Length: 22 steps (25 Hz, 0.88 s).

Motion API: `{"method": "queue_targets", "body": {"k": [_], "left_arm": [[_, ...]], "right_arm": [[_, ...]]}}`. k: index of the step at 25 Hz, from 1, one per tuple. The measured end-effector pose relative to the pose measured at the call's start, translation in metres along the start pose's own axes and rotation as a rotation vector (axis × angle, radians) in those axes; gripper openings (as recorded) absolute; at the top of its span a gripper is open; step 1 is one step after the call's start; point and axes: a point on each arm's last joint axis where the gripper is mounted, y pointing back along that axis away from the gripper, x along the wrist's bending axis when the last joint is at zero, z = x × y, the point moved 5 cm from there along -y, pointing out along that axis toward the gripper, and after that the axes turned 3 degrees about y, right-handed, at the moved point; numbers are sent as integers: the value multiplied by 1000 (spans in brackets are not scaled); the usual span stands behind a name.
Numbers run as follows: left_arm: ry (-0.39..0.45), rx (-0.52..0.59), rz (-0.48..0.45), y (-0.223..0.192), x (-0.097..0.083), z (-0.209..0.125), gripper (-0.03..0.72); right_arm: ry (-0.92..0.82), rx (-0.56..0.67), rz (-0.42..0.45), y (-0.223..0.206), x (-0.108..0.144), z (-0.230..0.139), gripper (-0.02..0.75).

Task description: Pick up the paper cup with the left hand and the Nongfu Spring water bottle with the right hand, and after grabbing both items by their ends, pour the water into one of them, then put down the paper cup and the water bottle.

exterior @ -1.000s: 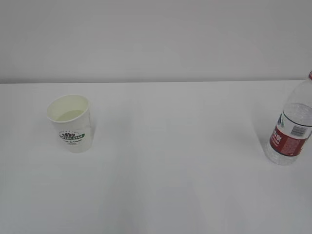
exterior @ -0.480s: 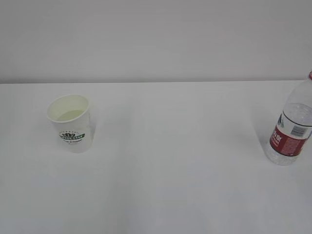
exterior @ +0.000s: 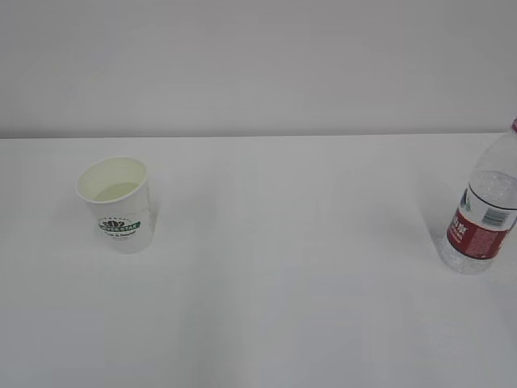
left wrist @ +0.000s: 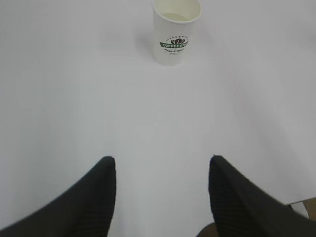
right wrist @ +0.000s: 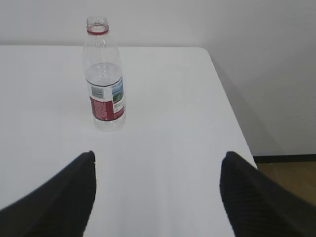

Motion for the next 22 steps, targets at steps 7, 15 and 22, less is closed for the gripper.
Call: {"method": "queue_targets", "body": {"k": [7,15,22], "left_arm": [[-6,37,8,-10,2,-8,433],[-15,-5,18,-15,3,-3,433],[-28,-45,40,-18,6,2,433]], "right_arm": [[8,91,40,-21,11,-19,590],[16,126,46,-34,15,-28,589],[2,96,46,-35,15,-24,589]]}}
